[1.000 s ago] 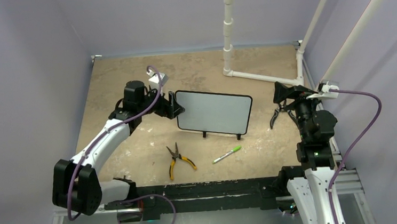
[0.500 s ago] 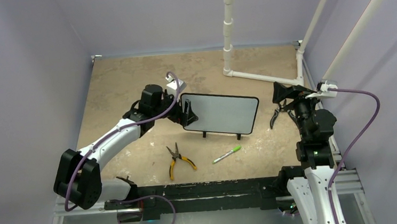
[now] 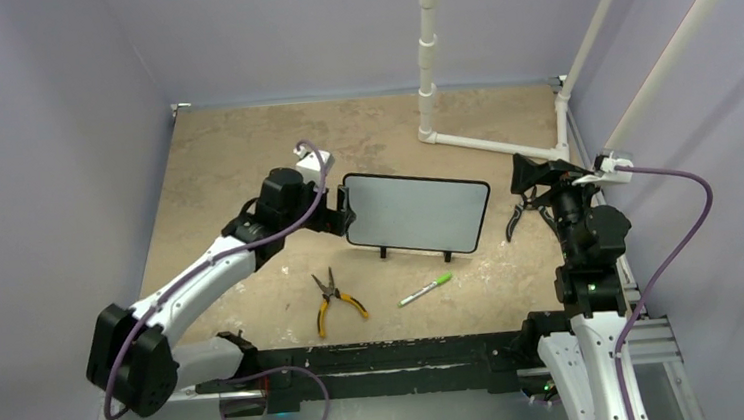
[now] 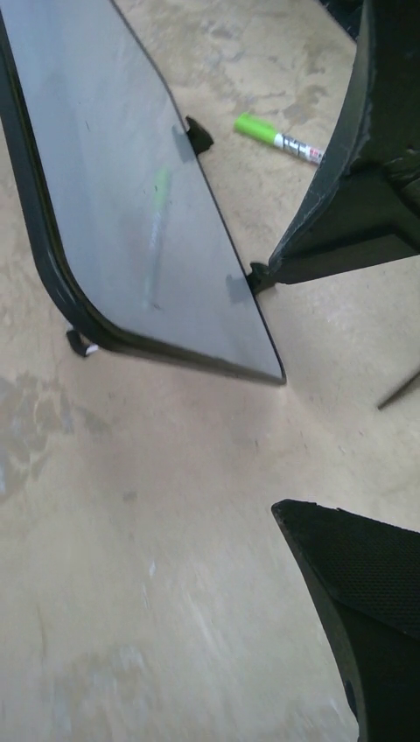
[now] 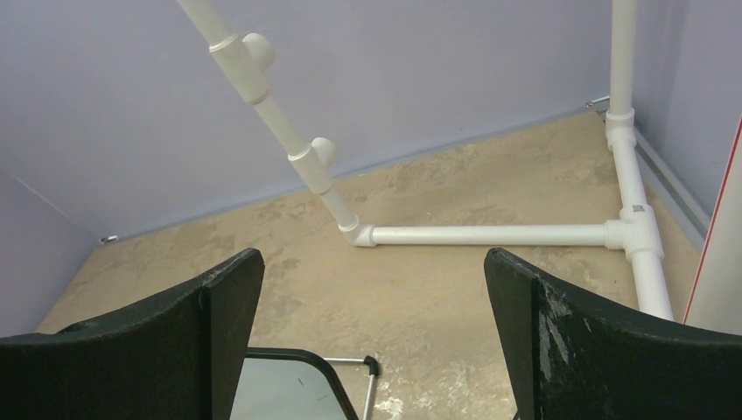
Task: Write a sentence on the whiteboard
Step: Move the whiteboard stand to the center of the board.
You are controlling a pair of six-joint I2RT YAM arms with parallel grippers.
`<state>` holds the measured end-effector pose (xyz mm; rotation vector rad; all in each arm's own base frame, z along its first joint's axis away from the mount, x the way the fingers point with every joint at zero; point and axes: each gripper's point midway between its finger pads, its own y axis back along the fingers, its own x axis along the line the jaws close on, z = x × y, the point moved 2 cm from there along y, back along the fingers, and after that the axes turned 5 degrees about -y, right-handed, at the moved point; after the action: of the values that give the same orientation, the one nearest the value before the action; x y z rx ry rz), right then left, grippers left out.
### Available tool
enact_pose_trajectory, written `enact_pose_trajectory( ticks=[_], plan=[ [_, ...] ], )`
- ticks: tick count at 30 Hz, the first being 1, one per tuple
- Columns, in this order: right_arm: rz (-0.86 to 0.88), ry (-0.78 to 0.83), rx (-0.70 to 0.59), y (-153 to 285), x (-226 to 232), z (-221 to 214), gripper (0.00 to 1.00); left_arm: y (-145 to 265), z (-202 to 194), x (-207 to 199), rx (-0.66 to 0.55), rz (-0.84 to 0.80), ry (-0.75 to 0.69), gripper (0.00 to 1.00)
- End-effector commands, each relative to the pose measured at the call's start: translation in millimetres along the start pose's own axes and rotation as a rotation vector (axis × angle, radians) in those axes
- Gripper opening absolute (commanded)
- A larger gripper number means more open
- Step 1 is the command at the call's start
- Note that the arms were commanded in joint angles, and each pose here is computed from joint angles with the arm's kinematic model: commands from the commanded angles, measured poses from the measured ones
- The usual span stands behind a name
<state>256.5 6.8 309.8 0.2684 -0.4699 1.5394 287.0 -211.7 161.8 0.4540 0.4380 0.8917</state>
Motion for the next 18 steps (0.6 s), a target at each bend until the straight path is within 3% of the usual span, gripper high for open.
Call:
enact_pose_trajectory(
  ticks=[1,4,8,18],
  plan=[
    [0.032,0.012,-0.024,3,7,8,0.99,41,14,25,-0.129,0.210,0.014,0.94],
    [0.034,0.012,-0.027,3,8,9,0.99,57,12,5,-0.172,0.144,-0.005,0.93],
    [0.038,0.008,-0.029,2,9,10,0.99,51,-13,-46,-0.128,0.010,-0.031,0.88],
    [0.037,-0.017,-0.020,3,9,8,0.98,16,-75,-176,-0.019,-0.180,-0.299,0.73]
  ],
)
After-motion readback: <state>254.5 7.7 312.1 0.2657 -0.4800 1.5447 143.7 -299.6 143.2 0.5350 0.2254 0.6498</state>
